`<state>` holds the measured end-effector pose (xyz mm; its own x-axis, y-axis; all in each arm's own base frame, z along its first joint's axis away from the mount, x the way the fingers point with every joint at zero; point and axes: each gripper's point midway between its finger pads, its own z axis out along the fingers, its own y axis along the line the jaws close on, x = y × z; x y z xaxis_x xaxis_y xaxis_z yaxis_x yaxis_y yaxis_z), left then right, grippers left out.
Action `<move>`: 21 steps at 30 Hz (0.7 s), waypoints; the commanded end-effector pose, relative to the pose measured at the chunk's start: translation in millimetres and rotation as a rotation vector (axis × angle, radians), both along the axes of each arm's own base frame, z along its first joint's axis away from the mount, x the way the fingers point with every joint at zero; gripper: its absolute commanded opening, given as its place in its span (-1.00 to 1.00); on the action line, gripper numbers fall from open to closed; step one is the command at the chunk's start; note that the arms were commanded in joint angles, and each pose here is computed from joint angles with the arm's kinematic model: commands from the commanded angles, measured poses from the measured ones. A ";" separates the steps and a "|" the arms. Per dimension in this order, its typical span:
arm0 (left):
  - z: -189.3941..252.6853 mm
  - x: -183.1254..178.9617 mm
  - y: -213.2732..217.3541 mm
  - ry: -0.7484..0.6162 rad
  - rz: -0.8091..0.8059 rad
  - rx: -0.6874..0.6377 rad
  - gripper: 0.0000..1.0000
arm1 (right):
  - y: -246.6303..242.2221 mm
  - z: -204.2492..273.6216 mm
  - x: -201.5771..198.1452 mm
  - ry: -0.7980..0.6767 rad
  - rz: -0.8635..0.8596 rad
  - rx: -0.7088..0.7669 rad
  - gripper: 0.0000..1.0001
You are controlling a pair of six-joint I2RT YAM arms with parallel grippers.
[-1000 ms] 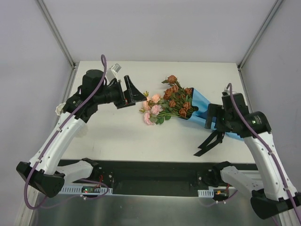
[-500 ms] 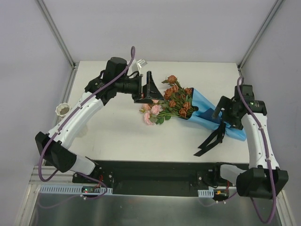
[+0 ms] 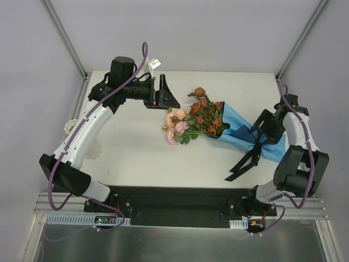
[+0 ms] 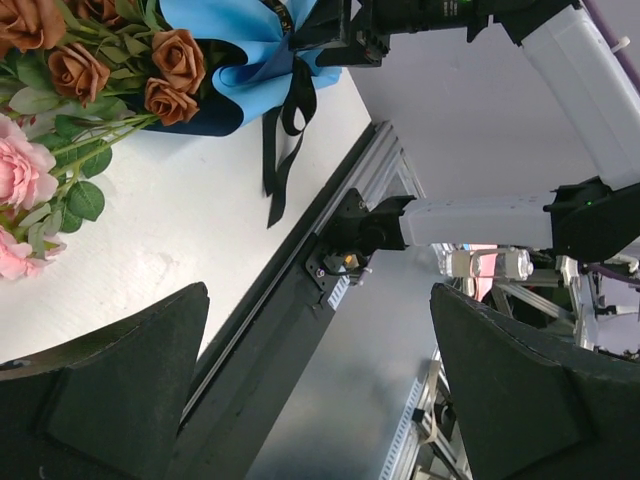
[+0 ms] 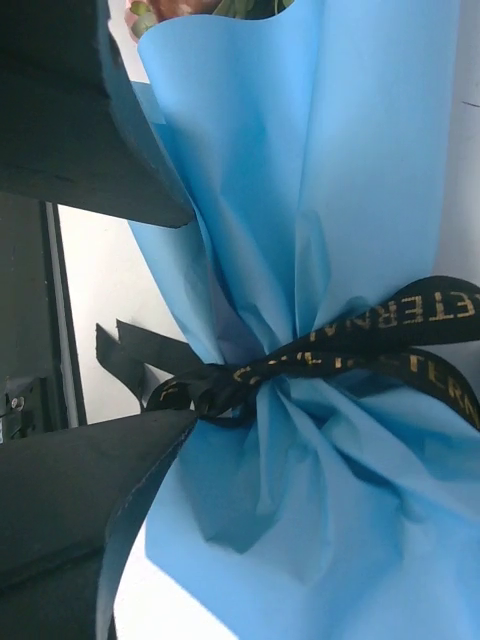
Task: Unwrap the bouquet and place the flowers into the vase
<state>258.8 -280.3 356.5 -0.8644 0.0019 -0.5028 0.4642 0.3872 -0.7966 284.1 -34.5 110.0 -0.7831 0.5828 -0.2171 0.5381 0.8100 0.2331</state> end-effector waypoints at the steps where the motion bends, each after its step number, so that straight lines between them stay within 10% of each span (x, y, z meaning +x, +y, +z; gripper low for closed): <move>1: 16.8 -10.1 10.1 -0.097 -0.025 -0.010 0.84 | -0.5 11.0 21.6 -0.074 0.038 0.012 0.50; 21: 10.0 -8.1 17.2 -0.056 0.026 0.012 0.77 | 73.5 -22.4 39.7 -0.072 0.172 0.228 0.47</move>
